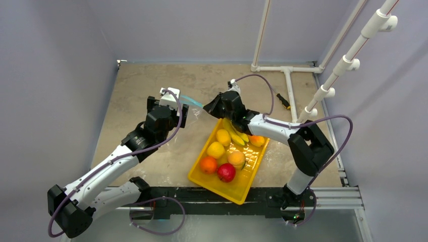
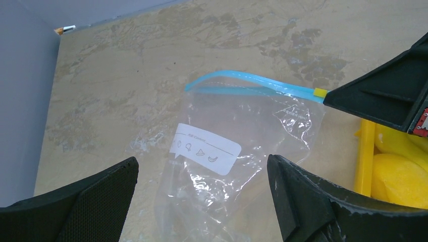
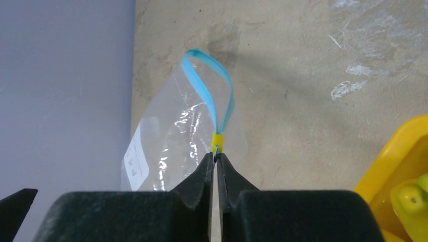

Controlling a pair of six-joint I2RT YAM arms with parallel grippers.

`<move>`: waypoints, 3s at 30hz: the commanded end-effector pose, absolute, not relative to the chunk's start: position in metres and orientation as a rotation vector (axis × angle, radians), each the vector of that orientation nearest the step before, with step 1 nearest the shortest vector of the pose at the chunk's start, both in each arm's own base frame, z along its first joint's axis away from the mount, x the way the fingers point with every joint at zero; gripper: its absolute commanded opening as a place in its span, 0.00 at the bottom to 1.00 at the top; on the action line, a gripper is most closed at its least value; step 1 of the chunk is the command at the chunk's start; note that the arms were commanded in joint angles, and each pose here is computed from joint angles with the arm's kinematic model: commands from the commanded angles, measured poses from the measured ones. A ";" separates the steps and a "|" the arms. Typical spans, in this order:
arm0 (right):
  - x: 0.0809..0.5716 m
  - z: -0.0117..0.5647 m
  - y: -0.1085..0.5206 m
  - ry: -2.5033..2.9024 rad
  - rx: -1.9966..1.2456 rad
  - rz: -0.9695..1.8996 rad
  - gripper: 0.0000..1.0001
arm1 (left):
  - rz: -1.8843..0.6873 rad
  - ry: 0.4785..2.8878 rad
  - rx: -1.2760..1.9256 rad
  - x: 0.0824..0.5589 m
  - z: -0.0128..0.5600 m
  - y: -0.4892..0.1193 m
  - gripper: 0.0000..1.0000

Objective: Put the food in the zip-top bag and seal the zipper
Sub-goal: Move the zipper food storage bag to the center of the board, then move the bin to the center of the board.

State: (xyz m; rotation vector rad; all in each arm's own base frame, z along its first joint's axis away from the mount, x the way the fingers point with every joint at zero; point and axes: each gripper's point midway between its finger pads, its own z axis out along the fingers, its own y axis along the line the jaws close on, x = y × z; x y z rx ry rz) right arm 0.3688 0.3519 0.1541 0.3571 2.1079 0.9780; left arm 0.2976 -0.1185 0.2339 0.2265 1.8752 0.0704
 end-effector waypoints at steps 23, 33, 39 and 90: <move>0.320 0.190 0.310 2.146 0.315 0.773 0.47 | 0.001 1.815 0.204 0.294 0.255 -0.122 0.97; 0.294 0.152 0.313 2.288 0.309 0.516 0.47 | 0.022 1.811 0.171 0.293 0.259 -0.115 0.97; 0.284 0.131 0.328 2.363 0.343 0.452 0.50 | 0.009 1.804 0.165 0.291 0.262 -0.115 0.97; 0.343 0.139 0.304 2.289 -0.009 0.274 0.00 | 0.052 1.856 0.199 0.297 0.243 -0.119 0.97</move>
